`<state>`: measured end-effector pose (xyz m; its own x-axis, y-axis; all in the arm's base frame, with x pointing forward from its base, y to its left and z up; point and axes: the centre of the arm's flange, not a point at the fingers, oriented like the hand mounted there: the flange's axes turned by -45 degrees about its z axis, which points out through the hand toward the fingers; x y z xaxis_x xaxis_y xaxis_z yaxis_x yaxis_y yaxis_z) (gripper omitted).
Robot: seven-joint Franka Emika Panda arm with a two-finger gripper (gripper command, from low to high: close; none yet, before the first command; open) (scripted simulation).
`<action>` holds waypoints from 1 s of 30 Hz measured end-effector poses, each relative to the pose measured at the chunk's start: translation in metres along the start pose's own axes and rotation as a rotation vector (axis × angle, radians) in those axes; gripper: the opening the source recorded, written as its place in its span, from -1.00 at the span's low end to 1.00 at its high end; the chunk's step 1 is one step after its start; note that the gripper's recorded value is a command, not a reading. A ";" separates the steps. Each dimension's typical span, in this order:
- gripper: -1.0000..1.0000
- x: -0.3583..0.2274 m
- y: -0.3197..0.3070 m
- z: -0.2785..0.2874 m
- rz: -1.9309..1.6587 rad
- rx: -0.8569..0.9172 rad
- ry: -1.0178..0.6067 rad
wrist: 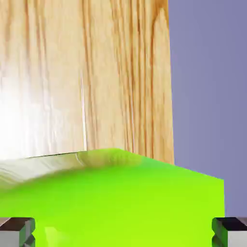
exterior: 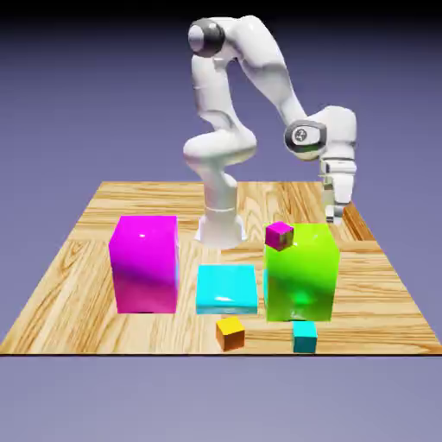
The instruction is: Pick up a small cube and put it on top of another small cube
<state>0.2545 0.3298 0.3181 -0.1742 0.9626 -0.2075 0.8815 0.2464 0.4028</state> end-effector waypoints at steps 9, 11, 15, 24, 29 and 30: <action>0.00 0.051 -0.121 0.060 -0.794 -0.036 -0.154; 0.00 0.031 -0.138 0.092 -0.889 0.026 -0.165; 0.00 0.026 -0.140 0.117 -0.888 0.044 -0.161; -1.00 0.025 -0.143 0.143 -0.887 0.045 -0.162; -1.00 0.026 -0.134 0.099 -0.881 0.059 -0.164; -1.00 0.030 -0.118 0.096 -0.820 0.064 -0.160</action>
<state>0.1878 0.3193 0.1786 -0.7112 0.4522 -0.5383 0.5265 0.8500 0.0183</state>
